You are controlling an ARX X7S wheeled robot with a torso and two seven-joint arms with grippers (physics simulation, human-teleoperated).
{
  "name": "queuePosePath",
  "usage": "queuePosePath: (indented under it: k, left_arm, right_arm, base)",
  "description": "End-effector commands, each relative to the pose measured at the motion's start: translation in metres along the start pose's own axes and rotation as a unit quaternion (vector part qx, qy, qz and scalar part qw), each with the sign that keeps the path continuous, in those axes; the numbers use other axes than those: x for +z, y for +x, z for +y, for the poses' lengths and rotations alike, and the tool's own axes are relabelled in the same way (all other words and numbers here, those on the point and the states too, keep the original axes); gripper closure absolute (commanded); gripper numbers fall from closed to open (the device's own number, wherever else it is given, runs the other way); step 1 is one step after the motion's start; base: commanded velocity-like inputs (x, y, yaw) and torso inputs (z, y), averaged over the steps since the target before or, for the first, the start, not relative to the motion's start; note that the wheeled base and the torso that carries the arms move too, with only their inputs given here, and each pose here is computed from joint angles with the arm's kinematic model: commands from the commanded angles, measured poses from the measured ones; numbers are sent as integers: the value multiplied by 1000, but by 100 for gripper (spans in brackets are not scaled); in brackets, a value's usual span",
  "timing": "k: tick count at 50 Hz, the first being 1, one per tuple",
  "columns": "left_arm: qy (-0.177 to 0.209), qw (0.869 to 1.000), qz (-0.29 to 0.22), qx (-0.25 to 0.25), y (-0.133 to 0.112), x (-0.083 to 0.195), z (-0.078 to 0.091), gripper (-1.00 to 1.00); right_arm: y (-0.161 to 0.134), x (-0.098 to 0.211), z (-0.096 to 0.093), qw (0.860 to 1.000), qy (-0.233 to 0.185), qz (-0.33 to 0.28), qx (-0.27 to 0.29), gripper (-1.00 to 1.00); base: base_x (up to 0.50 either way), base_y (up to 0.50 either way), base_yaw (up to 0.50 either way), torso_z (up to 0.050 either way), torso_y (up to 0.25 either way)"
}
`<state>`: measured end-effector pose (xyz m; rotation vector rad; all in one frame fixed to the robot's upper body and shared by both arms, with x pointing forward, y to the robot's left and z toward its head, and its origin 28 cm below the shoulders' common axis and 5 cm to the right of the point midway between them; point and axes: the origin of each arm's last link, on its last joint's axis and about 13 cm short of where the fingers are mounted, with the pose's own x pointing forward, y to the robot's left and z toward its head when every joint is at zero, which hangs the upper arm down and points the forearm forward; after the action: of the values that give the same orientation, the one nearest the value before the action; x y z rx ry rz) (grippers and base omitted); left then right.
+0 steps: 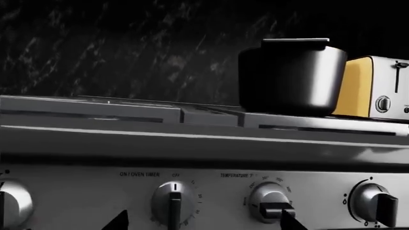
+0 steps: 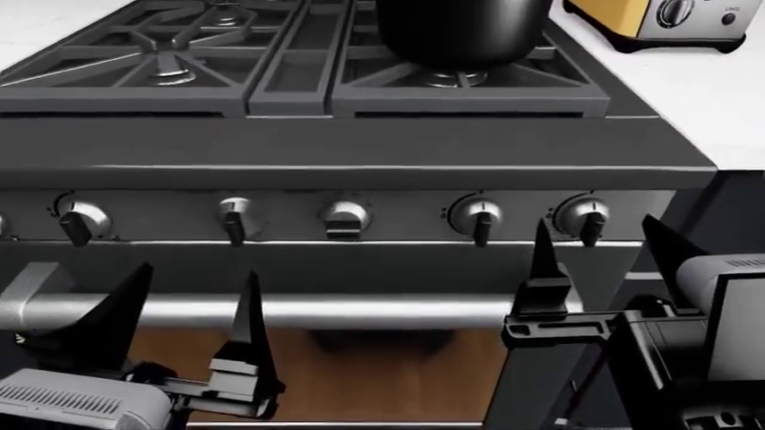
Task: Frozen meat rests on a plate on the counter. Retrieve the meat and place it in a pot on a burner. Then turn the burner on.
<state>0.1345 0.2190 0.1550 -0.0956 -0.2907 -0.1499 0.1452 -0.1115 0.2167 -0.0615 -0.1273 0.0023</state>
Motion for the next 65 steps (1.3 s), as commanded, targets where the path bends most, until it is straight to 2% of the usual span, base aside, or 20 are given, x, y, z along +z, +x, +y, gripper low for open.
queuePosePath:
  k: [1, 8, 10, 13, 21, 65]
  left_arm:
    - [0, 1000, 1, -1, 1, -2, 0, -100]
    - [-1, 1000, 1, 0, 1, -2, 0, -100]
    - [-20, 1000, 3, -4, -5, -4, -4, -100]
    - [-28, 1000, 1, -12, -12, -5, -9, -100]
    - [-41, 999, -12, -14, -13, -5, -8, -100]
    - [-42, 999, -12, -5, -10, -10, -2, -100]
  right_arm:
    - [0, -2, -1, 1000, 0, 2, -3, -100]
    - [-2, 0, -5, 1000, 0, 0, -9, -100]
    - [-1, -2, -7, 1000, -2, 4, -17, -100]
    - [0, -6, -9, 1000, -1, 11, -24, -100]
    - [4, -11, -10, 999, 2, 19, -31, -100]
    - [39, -21, -11, 998, -17, 40, -48, -100]
  base:
    - [0, 0, 0, -50, 0]
    - [0, 0, 0, -50, 0]
    - [0, 0, 0, 0, 0]
    - [0, 0, 0, 0, 0]
    - [0, 0, 0, 0, 0]
    - [0, 0, 0, 0, 0]
